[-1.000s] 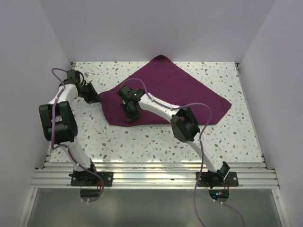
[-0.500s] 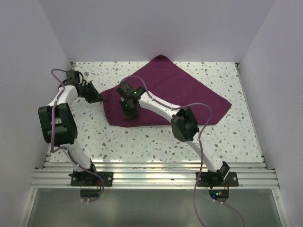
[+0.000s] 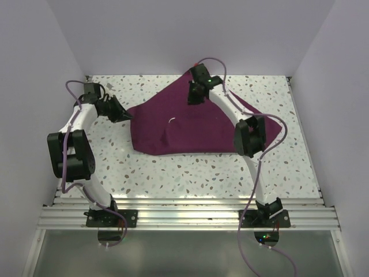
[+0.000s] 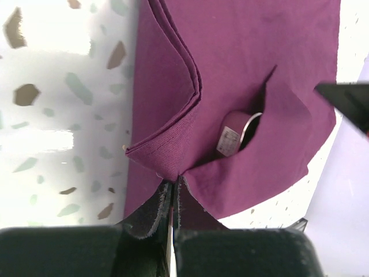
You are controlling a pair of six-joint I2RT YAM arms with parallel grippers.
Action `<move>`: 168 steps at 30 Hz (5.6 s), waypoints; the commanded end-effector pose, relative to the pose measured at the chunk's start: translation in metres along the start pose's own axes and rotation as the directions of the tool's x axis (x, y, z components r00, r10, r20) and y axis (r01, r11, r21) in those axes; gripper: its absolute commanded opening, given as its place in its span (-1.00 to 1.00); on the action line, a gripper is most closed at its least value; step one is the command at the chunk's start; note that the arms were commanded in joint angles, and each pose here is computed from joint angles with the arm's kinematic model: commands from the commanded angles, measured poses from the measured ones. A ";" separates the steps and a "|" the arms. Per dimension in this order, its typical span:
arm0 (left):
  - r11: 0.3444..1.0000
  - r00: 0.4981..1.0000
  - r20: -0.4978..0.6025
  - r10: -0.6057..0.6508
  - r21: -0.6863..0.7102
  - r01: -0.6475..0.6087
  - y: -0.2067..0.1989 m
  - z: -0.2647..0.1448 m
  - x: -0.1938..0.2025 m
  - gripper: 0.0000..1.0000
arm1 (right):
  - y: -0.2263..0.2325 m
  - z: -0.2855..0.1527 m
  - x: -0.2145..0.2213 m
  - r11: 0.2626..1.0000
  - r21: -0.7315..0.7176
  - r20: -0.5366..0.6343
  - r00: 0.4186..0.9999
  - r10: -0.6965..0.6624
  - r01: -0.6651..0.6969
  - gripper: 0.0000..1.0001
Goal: Prepare the surgical pack
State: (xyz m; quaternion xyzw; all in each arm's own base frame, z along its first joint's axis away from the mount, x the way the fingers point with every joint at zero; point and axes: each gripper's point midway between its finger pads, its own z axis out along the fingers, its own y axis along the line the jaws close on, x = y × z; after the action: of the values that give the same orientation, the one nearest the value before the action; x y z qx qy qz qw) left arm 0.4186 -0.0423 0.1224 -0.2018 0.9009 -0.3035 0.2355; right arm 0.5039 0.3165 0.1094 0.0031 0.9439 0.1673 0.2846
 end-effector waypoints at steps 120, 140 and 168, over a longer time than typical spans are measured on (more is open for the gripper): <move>0.870 0.895 -0.037 0.444 0.255 -0.421 -0.186 0.084 0.049 -0.29 | -0.200 -0.129 0.057 0.924 0.334 -0.192 0.946 0.260 -0.186 -1.00; 0.914 0.927 -0.123 0.354 0.253 -0.316 -0.146 0.098 0.052 -0.29 | -0.185 -0.129 0.156 0.935 0.349 -0.358 0.914 0.193 -0.062 -1.00; 0.906 0.924 -0.128 0.360 0.286 -0.313 -0.156 0.088 0.050 -0.30 | -0.232 -0.123 0.146 0.889 0.450 -0.328 0.909 0.259 -0.091 -1.00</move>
State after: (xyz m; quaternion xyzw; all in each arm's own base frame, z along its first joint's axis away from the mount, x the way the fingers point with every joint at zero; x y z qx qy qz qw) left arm 0.4540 -0.2205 0.1268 0.0026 0.9025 -0.3767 0.2087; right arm 0.3369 0.0960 0.0329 0.1125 0.9925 -0.0003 0.0474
